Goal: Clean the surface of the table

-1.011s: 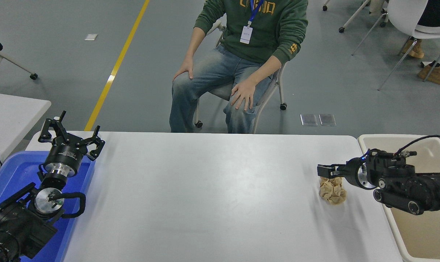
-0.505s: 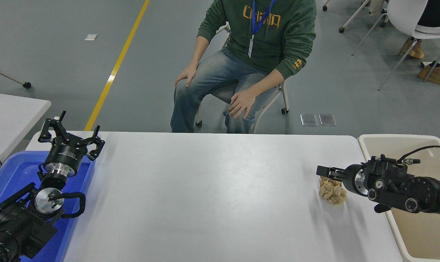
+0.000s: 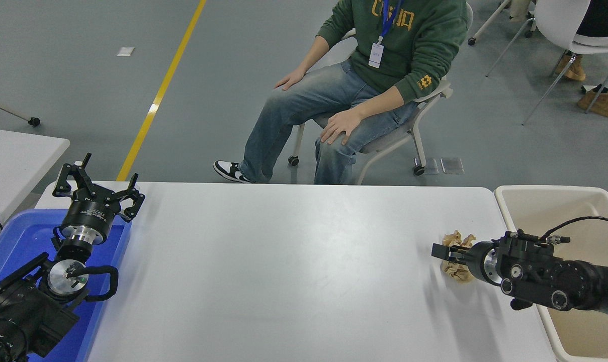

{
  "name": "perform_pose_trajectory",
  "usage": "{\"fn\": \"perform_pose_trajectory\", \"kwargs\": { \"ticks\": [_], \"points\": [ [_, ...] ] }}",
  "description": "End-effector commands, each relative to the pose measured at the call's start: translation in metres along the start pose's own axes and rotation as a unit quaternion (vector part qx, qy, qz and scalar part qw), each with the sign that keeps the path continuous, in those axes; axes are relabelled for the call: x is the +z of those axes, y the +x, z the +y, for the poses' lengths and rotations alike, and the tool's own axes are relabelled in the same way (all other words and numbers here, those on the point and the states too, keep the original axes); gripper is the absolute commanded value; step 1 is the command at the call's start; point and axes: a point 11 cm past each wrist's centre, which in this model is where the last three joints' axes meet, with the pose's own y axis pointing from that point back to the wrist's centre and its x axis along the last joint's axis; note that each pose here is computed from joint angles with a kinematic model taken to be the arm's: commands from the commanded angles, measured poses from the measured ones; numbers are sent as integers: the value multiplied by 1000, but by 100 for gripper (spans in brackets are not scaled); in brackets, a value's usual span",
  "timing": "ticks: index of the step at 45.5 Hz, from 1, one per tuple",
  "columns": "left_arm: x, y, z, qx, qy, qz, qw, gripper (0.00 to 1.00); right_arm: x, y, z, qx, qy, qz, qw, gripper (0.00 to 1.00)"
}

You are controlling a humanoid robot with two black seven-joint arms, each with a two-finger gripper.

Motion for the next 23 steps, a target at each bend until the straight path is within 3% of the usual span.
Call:
{"fn": "perform_pose_trajectory", "kwargs": {
  "ticks": [1,11,16,21,23],
  "points": [
    [0,0,0,0,0,0,1000,100,3,-13,-3,11,-5,5,1000,99],
    [0,0,0,0,0,0,1000,100,-2,-20,-7,16,-1,6,1000,95],
    [0,0,0,0,0,0,1000,100,0,-22,-7,16,3,10,1000,77],
    [0,0,0,0,0,0,1000,100,-1,-25,-7,15,10,25,1000,46],
    [0,0,0,0,0,0,1000,100,-1,-25,-6,15,11,27,999,27]
  ]
}}
